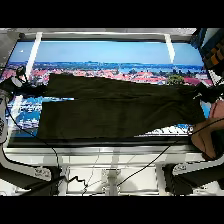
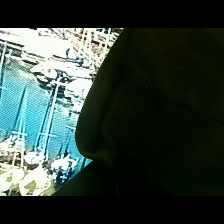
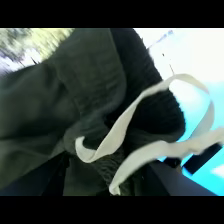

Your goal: Fold the clothes and pants, and hang the long-sleeved shirts on hangers.

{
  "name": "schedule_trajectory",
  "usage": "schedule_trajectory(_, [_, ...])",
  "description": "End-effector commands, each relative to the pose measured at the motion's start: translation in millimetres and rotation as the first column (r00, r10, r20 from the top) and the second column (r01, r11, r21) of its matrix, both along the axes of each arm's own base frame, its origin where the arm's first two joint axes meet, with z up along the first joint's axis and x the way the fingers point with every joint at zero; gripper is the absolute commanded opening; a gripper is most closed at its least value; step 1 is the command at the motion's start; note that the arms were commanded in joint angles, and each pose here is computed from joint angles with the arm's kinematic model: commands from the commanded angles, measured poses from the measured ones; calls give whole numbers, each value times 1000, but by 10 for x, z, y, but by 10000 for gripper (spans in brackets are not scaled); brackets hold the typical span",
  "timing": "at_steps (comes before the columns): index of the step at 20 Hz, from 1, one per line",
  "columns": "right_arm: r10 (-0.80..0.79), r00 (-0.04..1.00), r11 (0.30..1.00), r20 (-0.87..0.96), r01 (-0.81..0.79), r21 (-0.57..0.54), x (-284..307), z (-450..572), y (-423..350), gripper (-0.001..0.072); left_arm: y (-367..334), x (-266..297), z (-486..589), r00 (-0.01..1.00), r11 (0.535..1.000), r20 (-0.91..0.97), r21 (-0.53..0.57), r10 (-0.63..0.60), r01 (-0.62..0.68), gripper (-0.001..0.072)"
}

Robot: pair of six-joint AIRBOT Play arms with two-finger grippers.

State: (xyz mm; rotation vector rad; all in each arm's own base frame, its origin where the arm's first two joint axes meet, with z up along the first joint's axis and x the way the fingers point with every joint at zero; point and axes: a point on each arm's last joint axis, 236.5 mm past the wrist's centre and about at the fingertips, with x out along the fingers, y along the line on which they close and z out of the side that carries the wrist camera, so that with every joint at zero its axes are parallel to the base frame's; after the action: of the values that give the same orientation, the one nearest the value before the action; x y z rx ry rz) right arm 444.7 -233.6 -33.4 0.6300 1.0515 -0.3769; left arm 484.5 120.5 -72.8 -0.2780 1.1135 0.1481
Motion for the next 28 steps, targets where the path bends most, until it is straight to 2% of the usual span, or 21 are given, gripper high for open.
schedule_trajectory(1, [-27,997,998,70,31,-57,131,268,-265,510,-2,-22,8,1000,1000,-7,-2,-2,2,21])
schedule_trajectory(3, [-74,993,996,93,77,-36,127,273,-441,509,-33,-88,-20,999,1000,-37,-14,-8,8,21])
schedule_trajectory(5, [-110,991,993,80,105,61,85,135,-511,510,-51,-150,-23,998,1000,-62,-17,-18,17,21])
schedule_trajectory(8, [-73,989,984,126,51,169,242,-10,-520,510,-51,-144,61,999,1000,-48,-13,-18,18,21])
schedule_trajectory(11, [-8,986,977,166,-28,211,498,-132,-430,511,-51,-141,87,999,1000,-43,-12,-18,17,21])
schedule_trajectory(14, [64,992,954,112,-94,284,561,-418,-234,511,-52,-143,86,999,1000,-44,-13,-17,17,21])
schedule_trajectory(18, [112,986,951,126,-143,274,748,-633,-130,507,-51,-141,87,999,1000,-43,-12,-17,17,21])
schedule_trajectory(21, [153,975,959,161,-186,215,943,-641,-68,386,-51,-141,87,999,1000,-43,-12,-17,17,21])
schedule_trajectory(22, [185,964,964,193,-216,157,1055,-578,-73,286,-51,-141,87,999,1000,-43,-12,-17,17,21])
schedule_trajectory(24, [209,943,972,259,-230,52,1303,-372,-109,33,-48,-132,92,999,1000,-39,-17,-4,3,21])
schedule_trajectory(28, [155,900,986,407,-115,-122,1719,118,-327,33,15,104,348,998,999,50,-6,35,-35,20])
